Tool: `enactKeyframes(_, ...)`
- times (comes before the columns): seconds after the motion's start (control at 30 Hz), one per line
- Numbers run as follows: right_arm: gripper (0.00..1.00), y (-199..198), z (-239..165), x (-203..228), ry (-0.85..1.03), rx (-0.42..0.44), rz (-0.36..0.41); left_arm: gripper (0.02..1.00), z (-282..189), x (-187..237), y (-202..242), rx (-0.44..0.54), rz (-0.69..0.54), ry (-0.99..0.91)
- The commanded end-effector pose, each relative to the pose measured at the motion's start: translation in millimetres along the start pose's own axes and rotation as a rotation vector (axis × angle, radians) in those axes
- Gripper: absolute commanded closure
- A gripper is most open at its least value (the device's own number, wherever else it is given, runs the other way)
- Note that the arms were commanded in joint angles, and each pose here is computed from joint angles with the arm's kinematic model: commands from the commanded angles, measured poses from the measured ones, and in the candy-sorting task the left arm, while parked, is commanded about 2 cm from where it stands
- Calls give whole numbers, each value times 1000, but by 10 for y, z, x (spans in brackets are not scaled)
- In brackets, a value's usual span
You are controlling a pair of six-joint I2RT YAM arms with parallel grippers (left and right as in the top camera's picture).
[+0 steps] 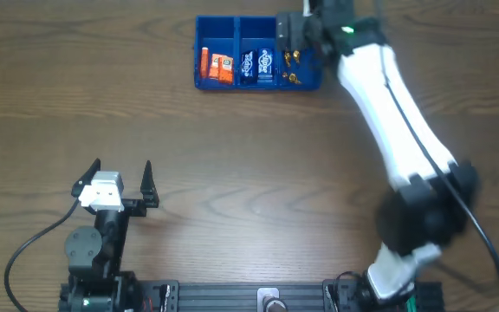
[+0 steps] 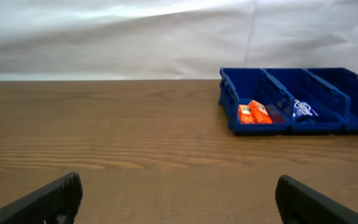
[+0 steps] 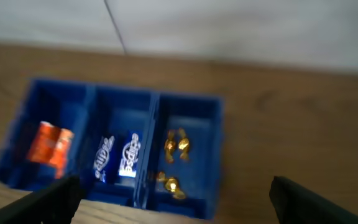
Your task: Sort Candies Into Trays
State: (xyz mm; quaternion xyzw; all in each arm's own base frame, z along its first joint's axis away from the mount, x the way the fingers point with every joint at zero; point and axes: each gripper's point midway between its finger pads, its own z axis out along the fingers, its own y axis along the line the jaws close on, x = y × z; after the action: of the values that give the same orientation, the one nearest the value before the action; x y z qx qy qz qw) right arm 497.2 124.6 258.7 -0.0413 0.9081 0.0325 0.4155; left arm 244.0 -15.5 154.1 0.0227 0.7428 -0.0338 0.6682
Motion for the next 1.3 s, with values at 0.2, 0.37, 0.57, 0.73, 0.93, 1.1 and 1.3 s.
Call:
enactKeyframes(0.2, 1, -1003, -1533, 620, -212, 193, 55, 20, 11, 165, -11, 9, 4, 47)
enactKeyframes(0.37, 1, -857, -1697, 1425, -254, 83, 52, 23, 11, 165, -11, 9, 4, 47)
enactKeyframes(0.57, 3, -815, -1518, 1987, -445, 33, 59, 23, 11, 165, -11, 9, 4, 47)
enactKeyframes(0.73, 3, -804, -1480, 2165, -596, 17, 57, 20, 11, 164, -11, 9, 4, 47)
enactKeyframes(0.93, 3, -765, -1539, 2143, -738, -6, 51, 20, 11, 164, -11, 9, 4, 47)
enactKeyframes(1.1, 1, -773, -1418, 2284, -711, -2, 51, 20, 11, 165, -11, 9, 4, 47)
enactKeyframes(1.3, 3, -792, -1446, 2316, -714, 8, 55, 23, 11, 164, -11, 9, 4, 47)
